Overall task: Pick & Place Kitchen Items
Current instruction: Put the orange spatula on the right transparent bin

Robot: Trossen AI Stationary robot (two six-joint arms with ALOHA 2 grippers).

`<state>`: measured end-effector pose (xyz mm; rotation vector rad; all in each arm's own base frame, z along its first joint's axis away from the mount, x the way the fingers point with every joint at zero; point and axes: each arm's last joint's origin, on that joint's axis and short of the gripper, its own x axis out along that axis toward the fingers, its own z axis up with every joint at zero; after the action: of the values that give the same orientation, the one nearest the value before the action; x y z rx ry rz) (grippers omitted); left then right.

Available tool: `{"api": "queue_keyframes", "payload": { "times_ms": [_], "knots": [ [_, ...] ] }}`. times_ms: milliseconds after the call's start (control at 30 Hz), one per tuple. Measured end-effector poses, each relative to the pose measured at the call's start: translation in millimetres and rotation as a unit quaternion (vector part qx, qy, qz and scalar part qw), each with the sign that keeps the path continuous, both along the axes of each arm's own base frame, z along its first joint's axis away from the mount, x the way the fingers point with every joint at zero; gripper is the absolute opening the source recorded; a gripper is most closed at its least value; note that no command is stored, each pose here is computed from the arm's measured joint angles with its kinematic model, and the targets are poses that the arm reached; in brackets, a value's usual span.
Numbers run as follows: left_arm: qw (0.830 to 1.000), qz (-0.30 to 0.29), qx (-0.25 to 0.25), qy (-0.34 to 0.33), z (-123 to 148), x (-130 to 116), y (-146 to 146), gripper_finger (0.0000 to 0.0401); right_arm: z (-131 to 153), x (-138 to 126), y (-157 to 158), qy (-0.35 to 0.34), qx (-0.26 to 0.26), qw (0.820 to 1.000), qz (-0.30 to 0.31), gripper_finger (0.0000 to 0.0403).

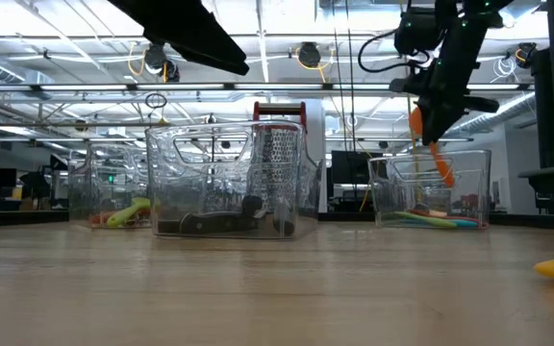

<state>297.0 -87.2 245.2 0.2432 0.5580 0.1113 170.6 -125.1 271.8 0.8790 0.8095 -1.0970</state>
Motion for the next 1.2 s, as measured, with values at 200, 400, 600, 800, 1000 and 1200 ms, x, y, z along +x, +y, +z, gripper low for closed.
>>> {"api": "queue_keyframes", "payload": {
  "times_ms": [200,400,600,800,1000,1200],
  "knots": [
    [1.0,-0.016,0.013,0.004,0,-2,-5,0.034,-4,2,-5,-0.012,0.025,1.0,-0.011,0.0008],
    [0.999,-0.02,0.018,0.018,-2,-4,-7,0.034,-19,9,-11,0.011,0.058,0.998,-0.016,0.0008],
    [1.0,-0.015,0.01,0.022,-3,-5,-7,0.034,-41,17,-17,0.052,0.088,0.995,-0.017,0.0008],
    [1.0,-0.021,0.009,0.021,-3,-6,-10,0.034,-53,22,-21,0.077,0.105,0.991,-0.016,0.0008],
    [1.0,-0.022,0.008,0.021,-3,-6,-11,0.034,-62,26,-23,0.086,0.124,0.988,-0.012,0.0008],
    [1.0,-0.022,0.006,0.02,-3,-6,-12,0.034,-70,29,-25,0.098,0.133,0.986,-0.011,0.0024]
  ]
}}
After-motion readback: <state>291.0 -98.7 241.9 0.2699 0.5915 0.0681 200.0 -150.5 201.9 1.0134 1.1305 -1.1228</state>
